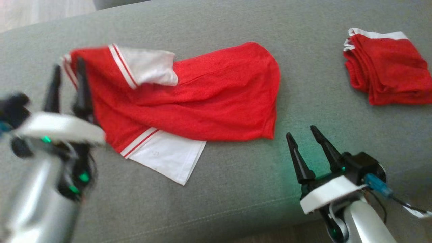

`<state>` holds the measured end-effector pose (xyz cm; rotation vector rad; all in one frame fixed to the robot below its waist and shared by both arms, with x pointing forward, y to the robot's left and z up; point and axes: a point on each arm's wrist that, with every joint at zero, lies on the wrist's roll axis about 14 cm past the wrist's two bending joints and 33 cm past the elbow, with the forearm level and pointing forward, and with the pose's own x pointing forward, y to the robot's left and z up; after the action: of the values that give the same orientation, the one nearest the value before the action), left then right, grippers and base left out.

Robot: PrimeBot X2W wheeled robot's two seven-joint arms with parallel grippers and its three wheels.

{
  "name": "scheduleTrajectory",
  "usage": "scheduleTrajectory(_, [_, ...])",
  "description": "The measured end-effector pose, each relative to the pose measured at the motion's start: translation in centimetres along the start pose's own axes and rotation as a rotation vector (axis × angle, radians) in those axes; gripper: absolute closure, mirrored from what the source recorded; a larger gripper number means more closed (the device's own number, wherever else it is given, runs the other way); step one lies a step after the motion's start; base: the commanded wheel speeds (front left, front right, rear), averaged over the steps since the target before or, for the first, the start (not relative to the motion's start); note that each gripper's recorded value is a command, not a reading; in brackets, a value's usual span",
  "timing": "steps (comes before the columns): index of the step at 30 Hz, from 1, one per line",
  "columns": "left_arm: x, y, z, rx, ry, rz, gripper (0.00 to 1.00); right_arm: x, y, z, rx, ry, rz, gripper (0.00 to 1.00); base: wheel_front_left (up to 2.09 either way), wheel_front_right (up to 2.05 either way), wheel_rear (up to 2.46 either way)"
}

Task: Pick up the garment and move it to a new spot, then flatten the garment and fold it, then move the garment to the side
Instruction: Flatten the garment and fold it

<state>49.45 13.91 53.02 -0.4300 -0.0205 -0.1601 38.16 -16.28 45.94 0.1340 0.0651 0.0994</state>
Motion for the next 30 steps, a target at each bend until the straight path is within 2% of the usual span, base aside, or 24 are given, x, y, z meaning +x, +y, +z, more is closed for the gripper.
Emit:
scheduleTrajectory(4, [-3.2, -1.1, -1.9, 0.068, 0.003, -0.016, 0.0, 1.4, 1.0, -0.7, 0.034, 0.023, 0.032, 0.0, 0.0, 0.0, 0.0])
scheduleTrajectory(13, [-7.7, -2.0, -3.3, 0.08, -0.009, 0.017, 0.0, 4.2, 2.0, -3.2, 0.067, 0.114, 0.06, 0.0, 0.0, 0.0, 0.0])
scheduleTrajectory(21, [-9.6, -2.8, -4.9, 0.069, 0.021, 0.014, 0.0, 9.2, -0.3, -3.0, 0.162, 0.141, -0.041, 0.0, 0.0, 0.0, 0.0])
scheduleTrajectory(28, [-10.5, -1.9, -4.9, 0.072, 0.024, 0.042, 0.0, 13.3, 1.7, -3.1, 0.227, 0.19, -0.027, 0.0, 0.0, 0.0, 0.0])
scheduleTrajectory(29, [-10.6, -1.7, -4.9, 0.073, 0.024, 0.051, 0.0, 13.5, 1.9, -3.8, 0.235, 0.218, -0.03, 0.24, 0.0, 0.0, 0.0])
scheduleTrajectory(30, [-10.7, -1.4, -4.9, 0.074, 0.024, 0.06, 0.0, 13.5, 2.1, -4.6, 0.24, 0.253, -0.032, 0.87, 0.0, 0.0, 0.0])
